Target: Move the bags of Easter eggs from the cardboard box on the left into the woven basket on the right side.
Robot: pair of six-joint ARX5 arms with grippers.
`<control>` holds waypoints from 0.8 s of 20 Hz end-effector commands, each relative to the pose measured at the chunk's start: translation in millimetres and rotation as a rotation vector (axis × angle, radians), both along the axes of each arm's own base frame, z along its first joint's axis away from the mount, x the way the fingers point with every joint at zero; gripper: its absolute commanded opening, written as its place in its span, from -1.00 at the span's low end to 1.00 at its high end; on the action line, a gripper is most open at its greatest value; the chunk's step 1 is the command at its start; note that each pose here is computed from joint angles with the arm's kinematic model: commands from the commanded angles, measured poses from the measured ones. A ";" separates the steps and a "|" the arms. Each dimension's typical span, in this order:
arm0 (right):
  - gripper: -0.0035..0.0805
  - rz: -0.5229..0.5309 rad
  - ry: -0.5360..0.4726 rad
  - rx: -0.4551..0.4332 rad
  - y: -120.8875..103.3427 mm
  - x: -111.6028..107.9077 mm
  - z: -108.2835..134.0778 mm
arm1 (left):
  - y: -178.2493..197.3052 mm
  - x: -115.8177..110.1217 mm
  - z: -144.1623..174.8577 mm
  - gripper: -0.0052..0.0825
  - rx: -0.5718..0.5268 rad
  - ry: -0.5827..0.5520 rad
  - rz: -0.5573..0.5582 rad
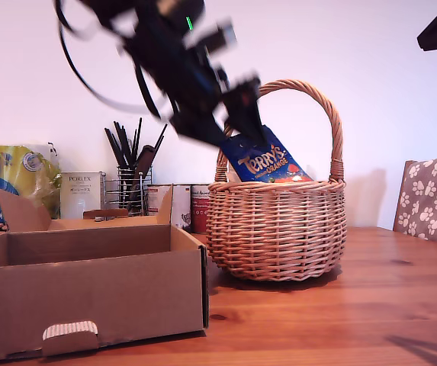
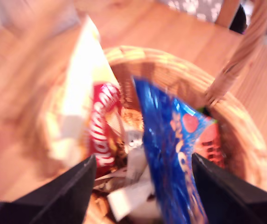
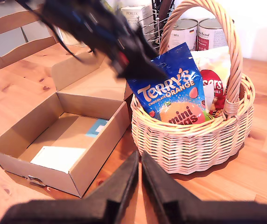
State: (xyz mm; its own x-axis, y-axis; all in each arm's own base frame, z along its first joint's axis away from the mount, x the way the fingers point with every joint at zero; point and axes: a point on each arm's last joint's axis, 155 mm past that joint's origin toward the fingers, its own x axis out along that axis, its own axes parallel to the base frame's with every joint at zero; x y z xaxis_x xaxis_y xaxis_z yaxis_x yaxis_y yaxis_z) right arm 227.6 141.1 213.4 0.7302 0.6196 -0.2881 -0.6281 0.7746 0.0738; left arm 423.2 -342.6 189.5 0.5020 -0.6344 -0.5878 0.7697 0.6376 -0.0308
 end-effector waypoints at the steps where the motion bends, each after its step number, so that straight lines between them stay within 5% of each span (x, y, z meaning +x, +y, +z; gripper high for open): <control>1: -0.95 0.004 -0.024 0.004 0.9 0.2 8.2 | 15.0 -3.6 4.7 0.19 0.039 -0.004 0.017; 6: -0.95 0.003 -0.022 0.003 0.8 0.1 7.7 | 50.7 -13.2 9.8 -0.16 0.109 0.039 0.060; 9: -0.95 0.003 -0.022 0.001 0.8 0.3 7.4 | 69.0 -17.5 14.8 -0.56 0.125 0.061 0.083; 16: -0.95 -0.016 -0.025 -0.005 -2.2 2.8 7.2 | 117.9 -32.7 -0.8 -0.93 0.168 0.095 0.090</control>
State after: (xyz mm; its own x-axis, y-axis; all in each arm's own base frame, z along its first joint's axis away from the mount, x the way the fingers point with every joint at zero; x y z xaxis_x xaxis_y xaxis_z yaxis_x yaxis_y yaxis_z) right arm 229.8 138.3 213.2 0.7421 0.6043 -0.2901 -0.6146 0.7861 0.0655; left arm 396.9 -229.7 201.1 0.5063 -0.4852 -0.7129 0.7078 0.7061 0.0222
